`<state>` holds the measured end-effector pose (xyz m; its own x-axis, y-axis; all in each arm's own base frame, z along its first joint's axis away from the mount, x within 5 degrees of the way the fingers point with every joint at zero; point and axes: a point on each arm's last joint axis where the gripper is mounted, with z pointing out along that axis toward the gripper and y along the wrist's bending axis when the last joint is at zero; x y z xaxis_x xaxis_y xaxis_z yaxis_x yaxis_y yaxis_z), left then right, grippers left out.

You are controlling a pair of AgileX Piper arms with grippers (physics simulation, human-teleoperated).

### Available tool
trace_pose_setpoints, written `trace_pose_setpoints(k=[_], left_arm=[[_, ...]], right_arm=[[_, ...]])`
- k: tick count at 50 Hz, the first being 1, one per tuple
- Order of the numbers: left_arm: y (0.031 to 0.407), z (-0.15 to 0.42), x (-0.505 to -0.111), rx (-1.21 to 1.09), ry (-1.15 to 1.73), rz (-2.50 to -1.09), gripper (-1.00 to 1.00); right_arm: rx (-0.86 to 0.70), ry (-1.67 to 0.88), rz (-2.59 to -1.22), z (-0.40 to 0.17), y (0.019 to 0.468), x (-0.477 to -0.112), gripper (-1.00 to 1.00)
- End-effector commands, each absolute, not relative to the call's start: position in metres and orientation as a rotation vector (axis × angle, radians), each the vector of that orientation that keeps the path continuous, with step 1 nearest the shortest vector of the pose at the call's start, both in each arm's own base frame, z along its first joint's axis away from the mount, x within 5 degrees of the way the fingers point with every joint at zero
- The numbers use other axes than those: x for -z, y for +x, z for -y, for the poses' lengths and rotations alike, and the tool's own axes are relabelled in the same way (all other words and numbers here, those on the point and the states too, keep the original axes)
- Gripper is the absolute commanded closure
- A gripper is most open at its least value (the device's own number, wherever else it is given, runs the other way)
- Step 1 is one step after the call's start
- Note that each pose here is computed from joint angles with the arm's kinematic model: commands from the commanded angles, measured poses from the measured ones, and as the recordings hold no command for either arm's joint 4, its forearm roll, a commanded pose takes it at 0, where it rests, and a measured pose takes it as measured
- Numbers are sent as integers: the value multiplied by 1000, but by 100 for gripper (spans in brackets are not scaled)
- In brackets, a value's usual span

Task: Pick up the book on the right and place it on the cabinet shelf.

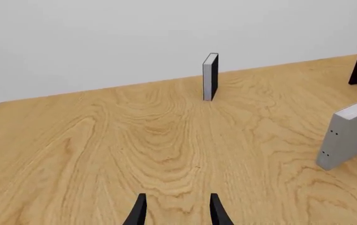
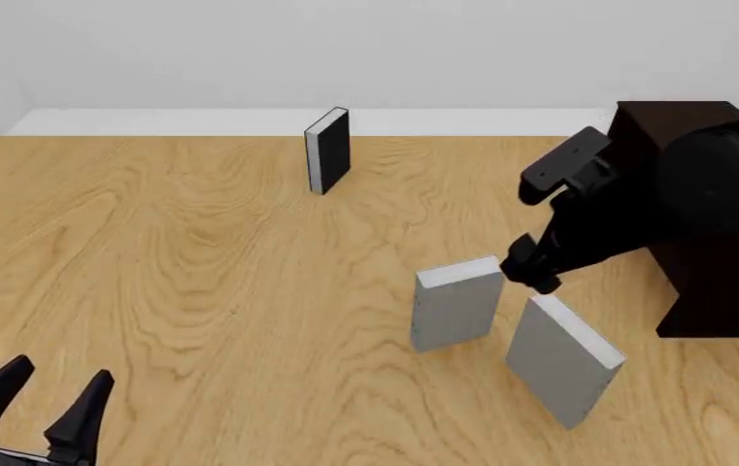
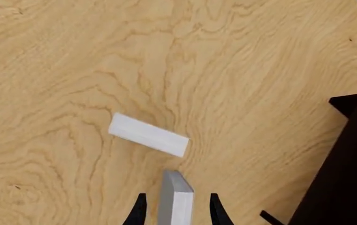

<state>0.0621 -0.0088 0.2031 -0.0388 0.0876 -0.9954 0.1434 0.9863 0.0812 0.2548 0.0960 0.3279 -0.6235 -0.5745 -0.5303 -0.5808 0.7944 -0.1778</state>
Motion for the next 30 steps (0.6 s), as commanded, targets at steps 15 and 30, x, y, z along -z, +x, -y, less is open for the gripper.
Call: trace_pose_setpoints(k=[15, 30], left_arm=[[66, 10, -202, 44, 193, -1630, -100], [65, 10, -202, 46, 198, -1635, -100]], right_arm=[[-2, -847, -2436, -93, 263, -303, -100], [5, -861, -2464, -90, 262, -287, -100]])
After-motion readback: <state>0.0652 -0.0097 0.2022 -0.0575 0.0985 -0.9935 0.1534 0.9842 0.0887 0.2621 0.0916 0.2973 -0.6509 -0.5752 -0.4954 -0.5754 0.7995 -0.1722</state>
